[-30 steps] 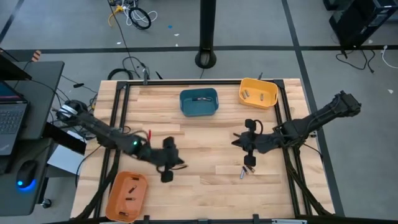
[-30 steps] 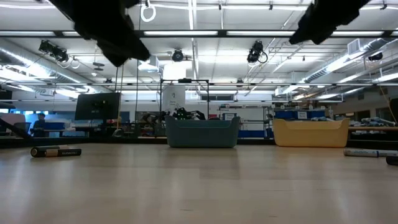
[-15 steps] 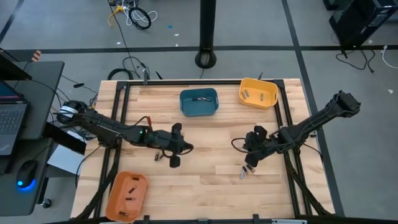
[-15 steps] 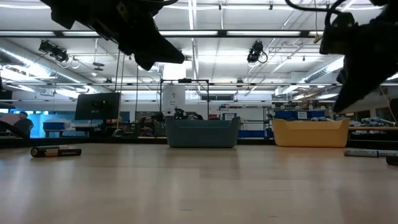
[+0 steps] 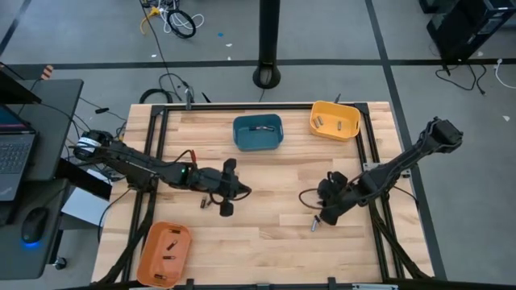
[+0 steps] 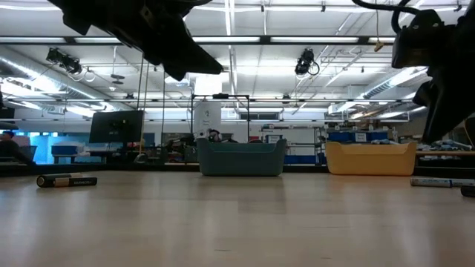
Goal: Sort batteries
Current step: Put the white battery into the yellow bin
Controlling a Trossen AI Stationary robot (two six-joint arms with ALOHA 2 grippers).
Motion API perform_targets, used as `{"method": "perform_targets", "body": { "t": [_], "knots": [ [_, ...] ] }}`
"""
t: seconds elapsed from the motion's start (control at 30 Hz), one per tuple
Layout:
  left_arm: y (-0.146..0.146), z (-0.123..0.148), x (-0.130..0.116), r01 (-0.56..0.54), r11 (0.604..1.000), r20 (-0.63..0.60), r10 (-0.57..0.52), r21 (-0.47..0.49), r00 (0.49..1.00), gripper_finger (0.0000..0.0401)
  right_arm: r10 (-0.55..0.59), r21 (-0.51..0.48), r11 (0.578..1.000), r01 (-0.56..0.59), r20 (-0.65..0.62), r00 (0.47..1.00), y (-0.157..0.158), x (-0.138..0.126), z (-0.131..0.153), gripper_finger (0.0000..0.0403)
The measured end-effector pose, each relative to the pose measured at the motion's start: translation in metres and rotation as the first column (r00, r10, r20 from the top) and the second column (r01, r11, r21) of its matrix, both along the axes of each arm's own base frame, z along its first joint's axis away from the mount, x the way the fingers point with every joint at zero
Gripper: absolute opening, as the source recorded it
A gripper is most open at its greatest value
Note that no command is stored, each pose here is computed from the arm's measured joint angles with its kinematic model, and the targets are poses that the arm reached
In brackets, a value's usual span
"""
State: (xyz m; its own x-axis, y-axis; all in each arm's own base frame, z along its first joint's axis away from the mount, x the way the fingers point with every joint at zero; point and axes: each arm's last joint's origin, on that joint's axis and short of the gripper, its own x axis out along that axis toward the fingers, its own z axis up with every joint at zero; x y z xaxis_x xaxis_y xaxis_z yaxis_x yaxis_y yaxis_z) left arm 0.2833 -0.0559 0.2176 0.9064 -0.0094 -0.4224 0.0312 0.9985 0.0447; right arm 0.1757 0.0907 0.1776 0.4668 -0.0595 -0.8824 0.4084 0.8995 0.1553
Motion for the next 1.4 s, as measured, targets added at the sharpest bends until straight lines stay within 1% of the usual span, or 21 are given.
{"method": "perform_targets", "body": {
  "t": [0.1,0.2,0.27,0.33,0.43,0.6,0.8,0.93,1.23,1.33,1.4],
  "knots": [
    [0.002,0.000,0.000,-0.007,1.000,0.000,0.007,0.004,1.000,0.0005,0.001,-0.006,1.000,-0.001,-0.022,1.000,0.007,0.007,-0.002,0.0119],
    [0.003,0.000,0.001,-0.011,1.000,-0.001,0.011,0.004,1.000,0.0005,-0.017,-0.038,0.999,0.014,-0.076,0.997,0.007,0.014,-0.007,0.0119],
    [0.004,0.000,0.001,-0.011,1.000,0.000,0.011,0.004,1.000,0.0006,-0.043,-0.067,0.997,0.034,-0.133,0.990,0.002,0.016,-0.011,0.0119],
    [0.004,0.000,0.001,-0.010,1.000,-0.001,0.010,0.006,1.000,0.0006,-0.068,-0.069,0.996,0.055,-0.197,0.978,-0.004,0.017,-0.016,0.0120],
    [0.004,0.000,0.001,-0.009,1.000,-0.001,0.009,0.007,1.000,0.0006,-0.098,-0.088,0.993,0.079,-0.245,0.965,-0.015,0.020,-0.019,0.0120],
    [0.007,0.000,0.001,-0.019,1.000,-0.005,0.019,0.007,1.000,0.0006,-0.102,-0.105,0.992,0.076,-0.272,0.957,-0.032,0.027,-0.022,0.0120],
    [0.008,-0.001,0.001,-0.025,1.000,-0.008,0.025,0.008,1.000,0.0006,-0.066,-0.062,0.997,0.050,-0.288,0.955,-0.044,0.032,-0.023,0.0120],
    [0.008,-0.001,0.001,-0.025,1.000,-0.012,0.025,0.009,1.000,0.0006,-0.046,-0.033,0.999,0.038,-0.301,0.952,-0.045,0.034,-0.025,0.0120],
    [0.008,-0.001,0.001,-0.027,1.000,-0.014,0.027,0.004,1.000,0.0006,-0.028,-0.053,0.999,0.008,-0.391,0.920,-0.044,0.041,-0.047,0.0118],
    [0.008,-0.001,0.001,-0.027,1.000,-0.014,0.027,0.004,1.000,0.0006,-0.029,-0.057,0.998,0.006,-0.405,0.914,-0.044,0.042,-0.050,0.0109],
    [0.008,-0.001,0.001,-0.028,1.000,-0.014,0.028,0.003,1.000,0.0006,-0.025,-0.052,0.999,0.004,-0.402,0.915,-0.043,0.042,-0.050,0.0095]
  ]
}}
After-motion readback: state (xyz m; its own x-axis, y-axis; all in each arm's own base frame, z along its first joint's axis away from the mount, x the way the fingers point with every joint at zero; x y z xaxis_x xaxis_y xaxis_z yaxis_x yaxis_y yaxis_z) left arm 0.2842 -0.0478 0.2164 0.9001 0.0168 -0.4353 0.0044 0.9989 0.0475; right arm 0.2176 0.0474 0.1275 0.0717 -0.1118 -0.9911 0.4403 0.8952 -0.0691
